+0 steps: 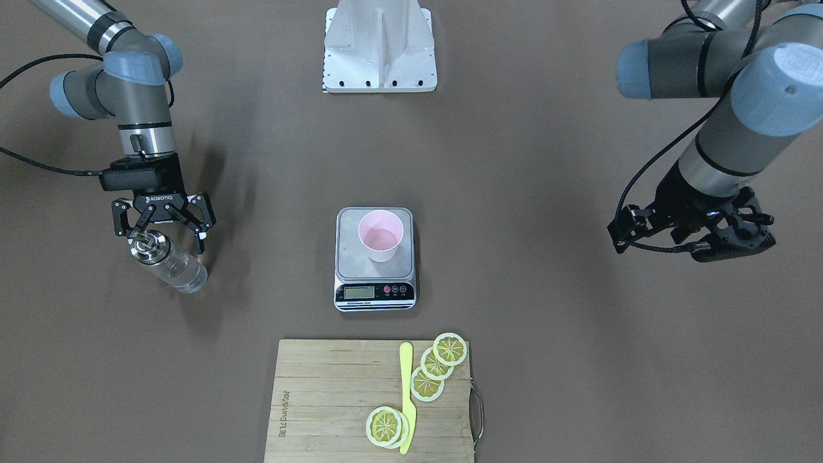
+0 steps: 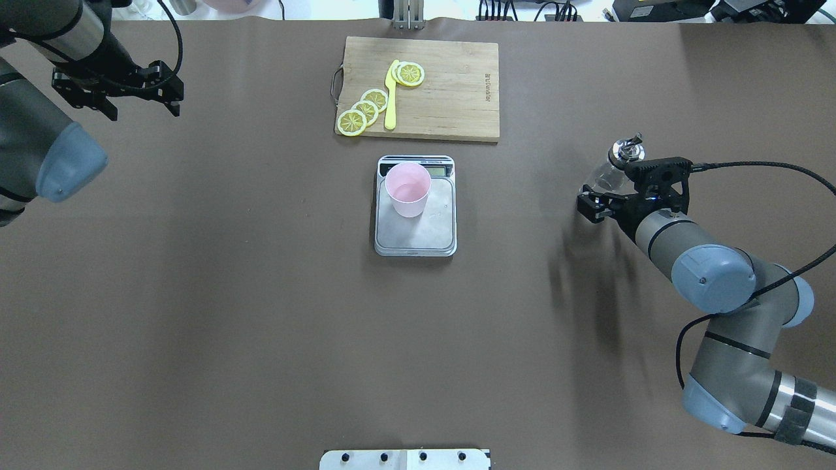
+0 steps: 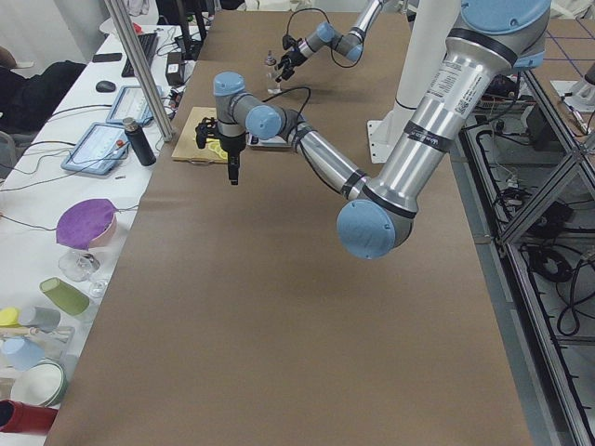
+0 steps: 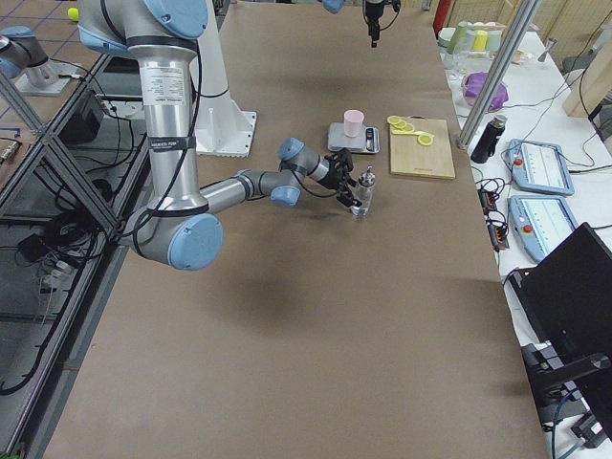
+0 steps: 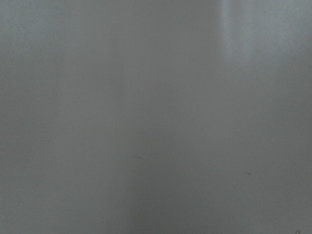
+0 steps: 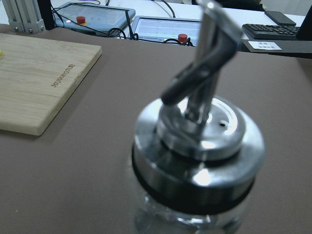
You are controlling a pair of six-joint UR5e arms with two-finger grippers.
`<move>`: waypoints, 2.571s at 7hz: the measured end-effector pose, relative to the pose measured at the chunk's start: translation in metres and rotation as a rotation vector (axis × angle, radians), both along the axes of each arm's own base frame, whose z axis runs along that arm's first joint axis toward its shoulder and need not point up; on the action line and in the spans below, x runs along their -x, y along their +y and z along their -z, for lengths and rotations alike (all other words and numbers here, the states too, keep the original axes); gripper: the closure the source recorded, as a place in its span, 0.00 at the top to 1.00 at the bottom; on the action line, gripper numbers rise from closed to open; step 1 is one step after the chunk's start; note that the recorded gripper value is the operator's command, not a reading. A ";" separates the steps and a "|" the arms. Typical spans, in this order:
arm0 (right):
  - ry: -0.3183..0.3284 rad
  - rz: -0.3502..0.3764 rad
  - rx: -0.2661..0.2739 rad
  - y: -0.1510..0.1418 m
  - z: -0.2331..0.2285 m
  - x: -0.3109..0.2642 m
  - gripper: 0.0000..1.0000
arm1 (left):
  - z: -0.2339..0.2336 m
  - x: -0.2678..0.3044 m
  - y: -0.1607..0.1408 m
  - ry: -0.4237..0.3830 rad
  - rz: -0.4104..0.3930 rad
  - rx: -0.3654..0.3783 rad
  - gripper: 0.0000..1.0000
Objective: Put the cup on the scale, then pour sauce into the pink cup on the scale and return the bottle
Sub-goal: 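Grasp the glass spout bottle with the right gripper, then lift the bottle with the right gripper and move it over the cup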
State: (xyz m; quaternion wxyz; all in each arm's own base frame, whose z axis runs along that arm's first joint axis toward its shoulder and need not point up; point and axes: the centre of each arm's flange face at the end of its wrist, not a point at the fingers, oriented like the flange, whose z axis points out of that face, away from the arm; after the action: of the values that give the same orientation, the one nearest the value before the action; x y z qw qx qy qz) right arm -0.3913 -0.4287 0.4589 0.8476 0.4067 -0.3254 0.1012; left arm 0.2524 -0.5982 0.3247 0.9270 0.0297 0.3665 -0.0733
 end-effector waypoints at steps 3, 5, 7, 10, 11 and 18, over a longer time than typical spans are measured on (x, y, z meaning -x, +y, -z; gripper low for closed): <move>0.013 -0.002 0.003 -0.004 -0.006 0.006 0.68 | -0.001 -0.002 -0.001 -0.001 0.000 0.004 0.99; 0.018 -0.003 -0.003 -0.007 -0.004 0.005 0.41 | 0.000 -0.002 -0.001 0.000 0.003 0.004 0.99; 0.021 -0.004 -0.028 -0.018 0.010 0.002 0.00 | 0.001 -0.002 -0.001 0.003 0.004 0.005 0.99; 0.083 0.018 -0.071 -0.044 0.045 -0.008 0.00 | -0.001 -0.001 -0.002 0.002 0.001 0.002 0.99; 0.161 0.010 -0.089 -0.049 0.069 -0.002 0.00 | -0.003 0.000 -0.002 0.001 -0.002 0.001 0.99; 1.082 0.112 -0.380 -0.002 0.177 0.096 0.00 | -0.047 0.031 -0.020 -0.047 -0.038 -0.010 0.99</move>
State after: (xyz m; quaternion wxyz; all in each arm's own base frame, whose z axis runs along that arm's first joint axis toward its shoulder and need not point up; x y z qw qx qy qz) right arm -0.4877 -0.4309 0.2818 0.8096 0.5279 0.1213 -0.2264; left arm 0.2211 -0.6184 0.3717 0.9365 0.0293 0.3455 -0.0531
